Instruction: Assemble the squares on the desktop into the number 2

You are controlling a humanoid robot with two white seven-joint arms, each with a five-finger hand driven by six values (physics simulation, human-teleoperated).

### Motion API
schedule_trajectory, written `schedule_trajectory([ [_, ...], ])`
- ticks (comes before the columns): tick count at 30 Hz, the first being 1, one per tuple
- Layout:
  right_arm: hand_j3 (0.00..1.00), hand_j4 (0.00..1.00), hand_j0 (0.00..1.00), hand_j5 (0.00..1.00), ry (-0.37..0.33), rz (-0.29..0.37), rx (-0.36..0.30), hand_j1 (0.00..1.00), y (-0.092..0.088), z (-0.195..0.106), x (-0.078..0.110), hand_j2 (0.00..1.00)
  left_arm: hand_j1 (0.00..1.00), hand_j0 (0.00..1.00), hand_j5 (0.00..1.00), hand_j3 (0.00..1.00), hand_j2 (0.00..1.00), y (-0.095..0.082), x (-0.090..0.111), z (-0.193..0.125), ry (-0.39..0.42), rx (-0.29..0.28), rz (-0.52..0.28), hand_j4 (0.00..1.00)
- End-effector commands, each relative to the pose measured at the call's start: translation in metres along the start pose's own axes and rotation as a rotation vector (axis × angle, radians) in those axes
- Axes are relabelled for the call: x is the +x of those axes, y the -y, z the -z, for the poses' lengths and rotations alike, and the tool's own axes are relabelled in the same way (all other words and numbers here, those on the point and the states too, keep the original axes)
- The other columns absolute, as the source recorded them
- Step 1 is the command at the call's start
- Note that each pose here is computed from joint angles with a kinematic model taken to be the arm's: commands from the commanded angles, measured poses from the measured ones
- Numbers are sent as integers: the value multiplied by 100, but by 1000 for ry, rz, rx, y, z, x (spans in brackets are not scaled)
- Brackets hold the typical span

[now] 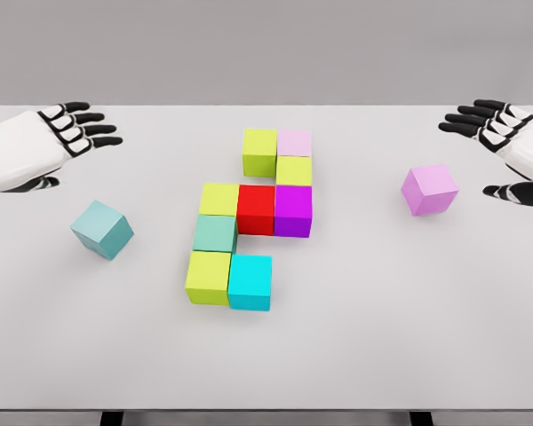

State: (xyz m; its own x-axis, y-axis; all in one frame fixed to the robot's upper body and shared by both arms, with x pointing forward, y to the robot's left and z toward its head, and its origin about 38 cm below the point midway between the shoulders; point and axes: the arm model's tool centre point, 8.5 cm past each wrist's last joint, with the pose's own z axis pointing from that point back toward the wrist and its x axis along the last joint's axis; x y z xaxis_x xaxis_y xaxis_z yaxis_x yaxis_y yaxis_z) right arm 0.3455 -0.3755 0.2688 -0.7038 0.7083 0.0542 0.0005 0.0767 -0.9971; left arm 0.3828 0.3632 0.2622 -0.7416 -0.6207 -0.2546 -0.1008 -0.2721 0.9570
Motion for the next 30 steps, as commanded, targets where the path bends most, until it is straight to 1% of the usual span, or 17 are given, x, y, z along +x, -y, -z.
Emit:
schedule_trajectory([
  [1, 100, 100, 100, 100, 2, 4, 7, 100, -1, 0, 1, 100, 100, 100, 100, 100, 100, 2, -1, -5, 4, -28, 4, 100],
  [3, 100, 100, 100, 100, 5, -9, 58, 100, -4, 2, 1, 100, 100, 100, 100, 100, 100, 2, -3, -10, 4, -54, 14, 100],
  [6, 100, 100, 100, 100, 52, 20, 46, 100, -6, 16, 7, 100, 100, 100, 100, 100, 100, 12, 1, -13, 17, -79, -27, 100],
  [7, 100, 100, 100, 100, 67, 35, 41, 100, 0, 21, 5, 100, 100, 100, 100, 100, 100, 17, 4, -15, 25, -85, -74, 100],
  [9, 100, 100, 100, 100, 103, -10, 122, 100, 11, 33, 0, 100, 100, 100, 100, 100, 100, 22, 5, -21, 30, -95, -136, 100],
  [10, 100, 100, 100, 100, 145, -50, 205, 100, 12, 43, 3, 100, 100, 100, 100, 100, 100, 26, 6, -25, 29, -110, -168, 100],
  [11, 100, 100, 100, 100, 151, -70, 269, 100, 10, 45, -1, 100, 100, 100, 100, 100, 100, 30, 7, -29, 32, -129, -193, 100],
  [14, 100, 100, 100, 100, 88, -188, 379, 100, 29, 59, -34, 100, 100, 100, 100, 100, 100, 36, 7, -40, 23, -158, -253, 100],
  [16, 100, 100, 100, 100, 73, -217, 484, 100, 28, 64, -43, 100, 100, 100, 100, 100, 100, 42, 6, -39, 14, -155, -270, 100],
  [18, 100, 100, 100, 100, 78, -215, 571, 100, 13, 65, -46, 100, 100, 100, 100, 100, 100, 53, 8, -31, 10, -153, -300, 100],
  [19, 100, 100, 100, 100, 77, -200, 623, 100, -1, 70, -51, 100, 100, 100, 100, 100, 100, 64, 13, -23, 19, -175, -326, 100],
  [21, 100, 100, 100, 100, 49, -181, 658, 100, -14, 90, -68, 100, 100, 100, 100, 100, 100, 77, 18, -13, 27, -198, -358, 100],
  [22, 100, 100, 100, 100, 36, -167, 660, 100, -19, 100, -74, 100, 100, 100, 100, 100, 100, 77, 16, -10, 26, -199, -358, 100],
  [24, 100, 100, 100, 100, -5, -157, 652, 100, -17, 111, -88, 100, 100, 100, 100, 100, 100, 80, 11, -3, 9, -185, -369, 100],
  [26, 100, 100, 100, 100, 10, -161, 685, 100, -25, 113, -85, 100, 100, 100, 100, 100, 100, 88, 8, 0, -4, -207, -387, 100],
  [28, 100, 100, 100, 100, 10, -175, 664, 100, -13, 117, -85, 100, 100, 100, 100, 100, 100, 92, 5, 2, -9, -218, -391, 100],
  [30, 100, 100, 100, 100, 11, -187, 670, 100, -9, 118, -85, 100, 100, 100, 100, 100, 100, 93, 8, 6, 7, -227, -397, 100],
])
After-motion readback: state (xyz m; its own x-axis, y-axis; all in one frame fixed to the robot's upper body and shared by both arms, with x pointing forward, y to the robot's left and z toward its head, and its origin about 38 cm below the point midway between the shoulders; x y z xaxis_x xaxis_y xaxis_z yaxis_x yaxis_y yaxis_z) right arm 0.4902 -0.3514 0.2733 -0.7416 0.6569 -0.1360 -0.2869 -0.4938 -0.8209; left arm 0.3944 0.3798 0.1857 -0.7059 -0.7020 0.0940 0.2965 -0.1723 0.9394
